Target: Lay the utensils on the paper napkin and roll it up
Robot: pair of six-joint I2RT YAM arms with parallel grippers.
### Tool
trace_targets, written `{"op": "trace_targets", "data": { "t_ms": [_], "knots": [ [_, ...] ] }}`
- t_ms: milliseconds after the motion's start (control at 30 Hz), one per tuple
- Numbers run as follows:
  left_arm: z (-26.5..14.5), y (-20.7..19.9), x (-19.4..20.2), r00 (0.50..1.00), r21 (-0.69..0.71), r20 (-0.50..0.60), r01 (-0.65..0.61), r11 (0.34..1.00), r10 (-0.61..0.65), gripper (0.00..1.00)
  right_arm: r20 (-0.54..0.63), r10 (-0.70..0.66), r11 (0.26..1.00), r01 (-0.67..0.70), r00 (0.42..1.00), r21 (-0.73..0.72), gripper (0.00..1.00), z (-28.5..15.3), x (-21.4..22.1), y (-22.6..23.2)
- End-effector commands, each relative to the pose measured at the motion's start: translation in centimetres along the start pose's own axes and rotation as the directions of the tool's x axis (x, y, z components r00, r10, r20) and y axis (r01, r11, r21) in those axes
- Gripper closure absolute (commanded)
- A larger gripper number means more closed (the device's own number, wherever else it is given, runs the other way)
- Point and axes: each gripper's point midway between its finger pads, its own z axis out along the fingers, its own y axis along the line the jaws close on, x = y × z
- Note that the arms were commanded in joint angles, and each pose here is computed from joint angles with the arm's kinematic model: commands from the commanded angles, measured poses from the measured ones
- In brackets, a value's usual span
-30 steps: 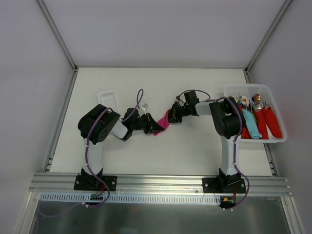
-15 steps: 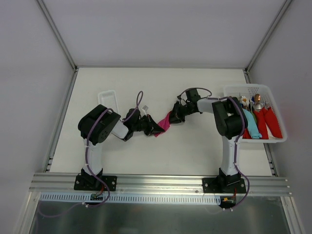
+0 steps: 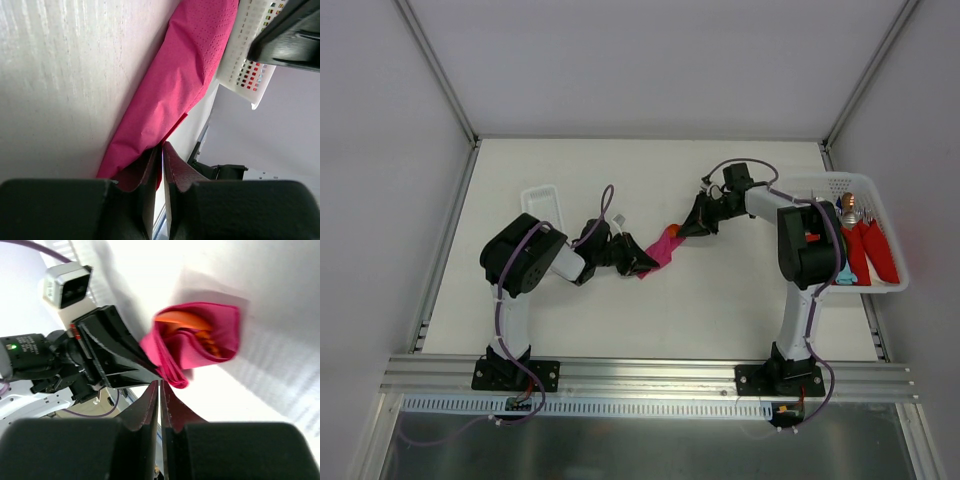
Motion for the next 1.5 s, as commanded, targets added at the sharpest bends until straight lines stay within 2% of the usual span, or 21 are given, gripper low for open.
{"op": "trace_targets", "data": {
  "t_ms": [0,200,300,500,667,867,1133,1267,1467],
  "knots": [
    [-0.2,5.8,0.4,0.997,-0.200,0.017,0.079,0.977,-0.077,0.89,0.057,-0.098,0.991,0.103,0.994,-0.085,0.92,-1.7,-1.1,5.2],
    [0.0,6.3,0.6,0.997,-0.208,0.008,0.082,0.975,-0.082,0.84,0.053,-0.144,0.983,0.149,0.988,-0.111,0.87,-0.1,-0.8,8.2],
    [-0.1,6.4,0.6,0.997,-0.208,0.005,0.073,0.975,-0.073,0.78,0.025,-0.145,0.984,0.147,0.989,-0.096,0.84,1.5,-0.3,8.1],
    [-0.3,6.6,1.0,0.998,-0.204,-0.005,0.059,0.977,-0.061,0.59,-0.012,-0.137,0.990,0.136,0.991,-0.034,0.83,4.1,0.4,6.5],
    [-0.2,6.5,1.0,0.998,-0.196,-0.008,0.054,0.979,-0.057,0.52,-0.057,-0.148,0.987,0.151,0.987,0.057,0.86,5.5,1.2,4.0],
    [-0.1,6.2,0.9,0.998,-0.181,-0.005,0.061,0.982,-0.063,0.51,-0.111,-0.141,0.979,0.155,0.984,0.131,0.89,5.7,2.1,0.9],
    [-0.1,6.7,1.1,0.994,-0.166,-0.002,0.106,0.980,-0.107,0.51,-0.126,-0.099,0.985,0.115,0.987,0.127,0.87,6.0,1.4,-0.6],
    [-0.1,6.9,0.9,0.992,-0.151,0.004,0.128,0.980,-0.129,0.52,-0.120,-0.071,0.995,0.078,0.990,0.057,0.84,5.2,0.7,0.3],
    [-0.2,7.1,0.9,0.991,-0.157,0.012,0.136,0.978,-0.136,0.54,-0.025,-0.008,0.997,0.006,1.000,-0.081,0.81,2.4,-2.9,2.8]
  ]
}}
